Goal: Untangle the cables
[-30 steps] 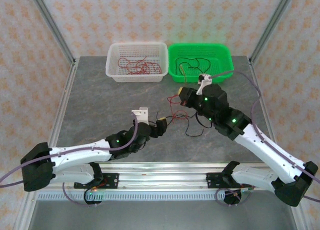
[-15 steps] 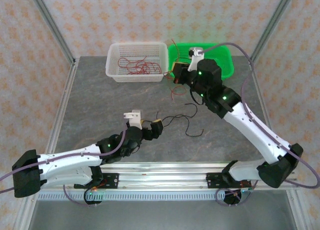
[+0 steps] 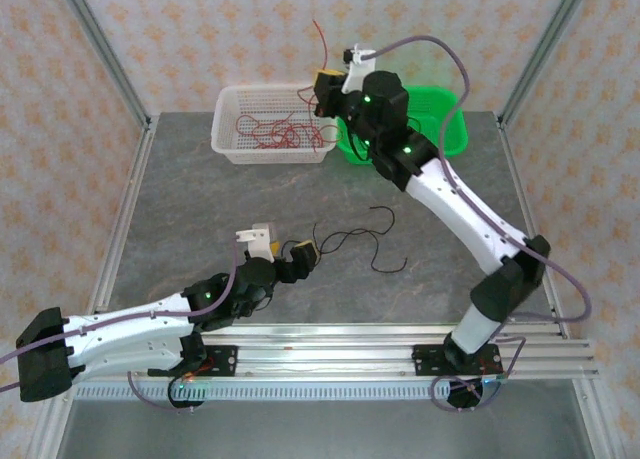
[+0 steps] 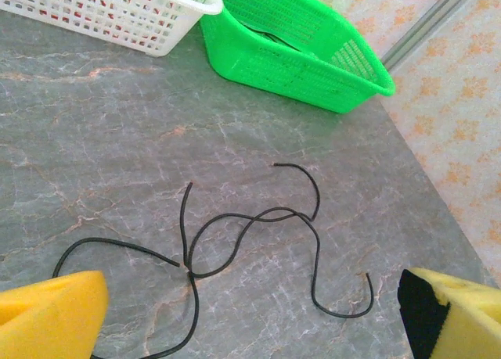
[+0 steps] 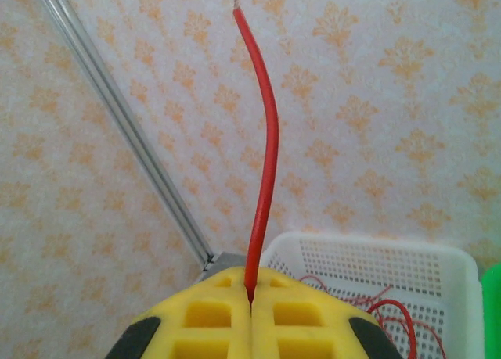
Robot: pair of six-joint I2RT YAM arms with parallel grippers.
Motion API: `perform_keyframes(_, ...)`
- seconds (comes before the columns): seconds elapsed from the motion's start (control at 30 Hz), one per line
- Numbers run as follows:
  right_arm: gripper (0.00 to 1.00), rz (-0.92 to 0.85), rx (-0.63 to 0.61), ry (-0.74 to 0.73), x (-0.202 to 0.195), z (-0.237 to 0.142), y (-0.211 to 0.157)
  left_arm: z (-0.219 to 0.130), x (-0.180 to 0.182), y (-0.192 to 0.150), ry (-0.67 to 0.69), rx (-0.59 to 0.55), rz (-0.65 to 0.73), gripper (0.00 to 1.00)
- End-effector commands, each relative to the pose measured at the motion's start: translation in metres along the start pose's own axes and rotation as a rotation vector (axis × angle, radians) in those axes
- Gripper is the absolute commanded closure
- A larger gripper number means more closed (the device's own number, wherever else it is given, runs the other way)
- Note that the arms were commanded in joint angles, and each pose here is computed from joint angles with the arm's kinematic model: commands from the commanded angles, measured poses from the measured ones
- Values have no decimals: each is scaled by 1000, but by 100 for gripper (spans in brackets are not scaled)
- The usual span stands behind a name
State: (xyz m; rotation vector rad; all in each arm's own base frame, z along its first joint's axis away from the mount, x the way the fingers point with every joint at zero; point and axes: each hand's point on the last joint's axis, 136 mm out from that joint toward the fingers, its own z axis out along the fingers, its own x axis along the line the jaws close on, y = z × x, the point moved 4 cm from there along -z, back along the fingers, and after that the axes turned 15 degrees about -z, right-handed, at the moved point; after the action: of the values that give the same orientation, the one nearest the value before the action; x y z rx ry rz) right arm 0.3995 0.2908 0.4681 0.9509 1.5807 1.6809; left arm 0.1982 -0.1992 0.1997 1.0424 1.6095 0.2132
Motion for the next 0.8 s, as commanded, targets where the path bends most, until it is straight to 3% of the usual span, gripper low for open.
perform_keyframes(0.0, 100, -35, -77, -56, -7, 25, 15, -1, 3, -4, 15, 14, -3, 4)
perform_keyframes(0.37, 100, -25, -34, -157, -37, 131, -39, -3, 1, -7, 12, 35, 1, 5)
perform_keyframes(0.77, 100, -5, 149, -175, -53, 187, -177, -4, 4, -9, 25, 45, 9, 5)
